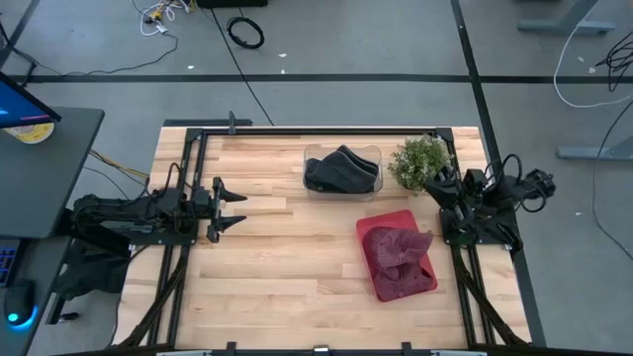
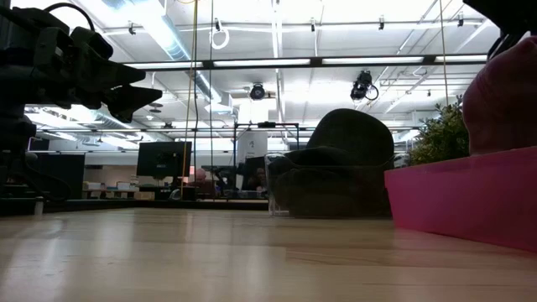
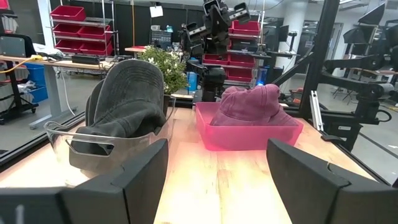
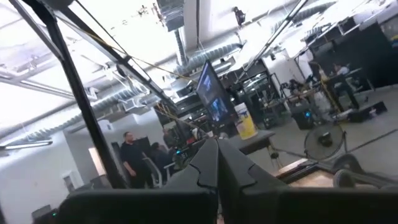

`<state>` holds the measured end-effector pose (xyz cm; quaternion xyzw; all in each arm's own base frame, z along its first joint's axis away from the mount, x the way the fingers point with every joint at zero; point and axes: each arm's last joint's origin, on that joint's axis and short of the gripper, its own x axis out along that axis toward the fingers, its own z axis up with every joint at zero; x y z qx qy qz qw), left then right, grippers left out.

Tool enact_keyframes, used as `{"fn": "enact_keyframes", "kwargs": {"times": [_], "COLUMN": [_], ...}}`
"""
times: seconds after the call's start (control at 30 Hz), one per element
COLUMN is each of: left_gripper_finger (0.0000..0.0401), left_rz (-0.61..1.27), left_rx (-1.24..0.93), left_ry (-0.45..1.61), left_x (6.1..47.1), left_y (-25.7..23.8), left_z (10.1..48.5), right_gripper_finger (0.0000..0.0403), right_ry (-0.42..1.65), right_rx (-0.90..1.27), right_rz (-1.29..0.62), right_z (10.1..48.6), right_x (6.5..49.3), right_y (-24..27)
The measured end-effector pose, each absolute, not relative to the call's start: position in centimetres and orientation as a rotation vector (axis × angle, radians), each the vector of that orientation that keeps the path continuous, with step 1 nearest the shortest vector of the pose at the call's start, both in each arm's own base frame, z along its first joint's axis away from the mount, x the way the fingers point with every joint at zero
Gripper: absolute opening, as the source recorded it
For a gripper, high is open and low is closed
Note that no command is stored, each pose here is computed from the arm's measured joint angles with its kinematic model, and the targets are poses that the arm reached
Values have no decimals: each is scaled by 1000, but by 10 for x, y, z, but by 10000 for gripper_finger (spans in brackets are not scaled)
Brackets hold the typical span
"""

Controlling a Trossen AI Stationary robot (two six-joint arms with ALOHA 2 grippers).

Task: Pick & Place hat
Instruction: Return to home position

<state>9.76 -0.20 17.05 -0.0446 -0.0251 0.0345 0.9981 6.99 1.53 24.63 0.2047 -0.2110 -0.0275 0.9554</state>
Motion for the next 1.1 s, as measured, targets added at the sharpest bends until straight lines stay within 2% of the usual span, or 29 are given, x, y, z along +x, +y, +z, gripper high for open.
{"fn": "enact_keyframes", "kwargs": {"times": [0.87,1.1], "left_gripper_finger": [277,277], "left_rz": [70,70], "left_rx": [-90,-89], "left_ry": [-50,-50], "left_x": [98,98], "left_y": [-2,-2], "left_z": [170,170], "right_gripper_finger": [0,0], "right_ry": [-421,-415], "right_rx": [298,258], "right_rz": [-41,-46], "right_z": [243,231], "right_x": [76,80], "right_y": [-2,-2]}}
